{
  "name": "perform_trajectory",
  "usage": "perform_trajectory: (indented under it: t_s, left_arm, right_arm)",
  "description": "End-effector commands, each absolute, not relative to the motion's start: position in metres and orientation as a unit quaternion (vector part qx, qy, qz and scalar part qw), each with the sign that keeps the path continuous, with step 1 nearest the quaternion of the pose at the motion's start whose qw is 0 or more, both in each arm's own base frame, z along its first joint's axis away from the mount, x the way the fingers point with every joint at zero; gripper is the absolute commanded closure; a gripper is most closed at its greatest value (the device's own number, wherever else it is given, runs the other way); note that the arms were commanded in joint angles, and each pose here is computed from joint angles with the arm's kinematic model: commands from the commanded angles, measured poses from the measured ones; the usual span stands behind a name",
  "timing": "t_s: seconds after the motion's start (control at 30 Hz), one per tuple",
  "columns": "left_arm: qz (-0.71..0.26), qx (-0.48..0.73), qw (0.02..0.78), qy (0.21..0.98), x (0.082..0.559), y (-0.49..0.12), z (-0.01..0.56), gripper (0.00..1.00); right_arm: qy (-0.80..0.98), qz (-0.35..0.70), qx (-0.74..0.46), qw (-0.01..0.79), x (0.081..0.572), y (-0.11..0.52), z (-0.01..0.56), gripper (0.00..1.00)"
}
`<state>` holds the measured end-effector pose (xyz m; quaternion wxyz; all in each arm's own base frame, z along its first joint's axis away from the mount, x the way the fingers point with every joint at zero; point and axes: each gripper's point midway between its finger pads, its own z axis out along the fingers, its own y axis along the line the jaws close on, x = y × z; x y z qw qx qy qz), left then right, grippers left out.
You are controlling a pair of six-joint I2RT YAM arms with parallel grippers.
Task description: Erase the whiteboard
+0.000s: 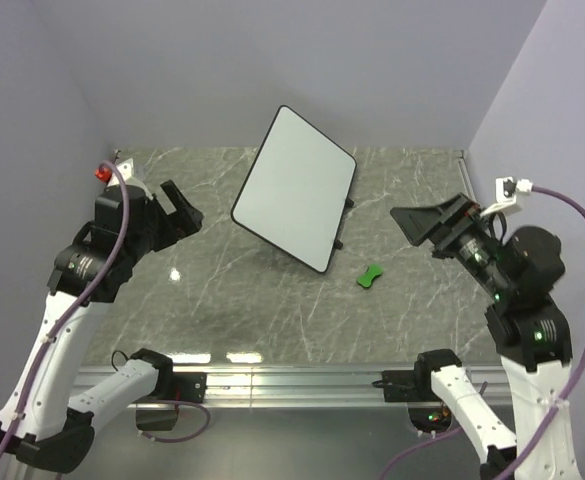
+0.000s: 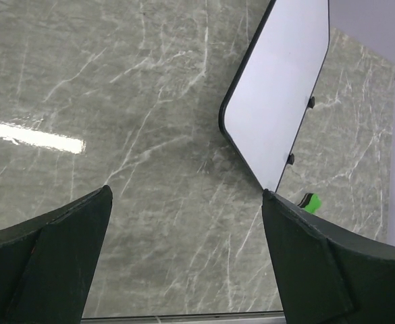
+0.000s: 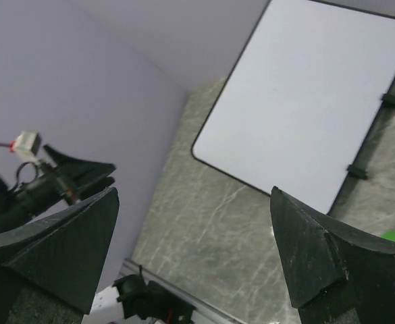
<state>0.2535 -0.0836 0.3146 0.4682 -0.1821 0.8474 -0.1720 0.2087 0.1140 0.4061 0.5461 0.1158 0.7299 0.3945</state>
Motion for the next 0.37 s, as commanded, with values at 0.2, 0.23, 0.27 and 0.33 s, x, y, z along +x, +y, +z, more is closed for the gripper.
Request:
perform_trajectory:
  t_s: [0.2, 0.23, 0.27, 0.33]
  left_arm:
    - [-0.162, -0.182, 0.503, 0.829, 0.236, -0.068, 0.347, 0.0]
    - [-0.164, -0.181, 0.507, 0.827, 0.235, -0.068, 0.351, 0.01]
    - [-0.164, -0.175, 0.51, 0.826, 0.235, -0.068, 0.352, 0.0]
    - [-0.166, -0.169, 0.518, 0.822, 0.236, -0.068, 0.357, 0.01]
  right_arm:
    - [0.716, 0.456, 0.095, 0.52, 0.17, 0.129, 0.401, 0.0]
    - [0.716, 0.457, 0.095, 0.519, 0.169, 0.129, 0.4, 0.0]
    - [0.714, 0.466, 0.08, 0.516, 0.164, 0.133, 0.4, 0.0]
    - [0.724, 0.455, 0.087, 0.511, 0.163, 0.131, 0.392, 0.0]
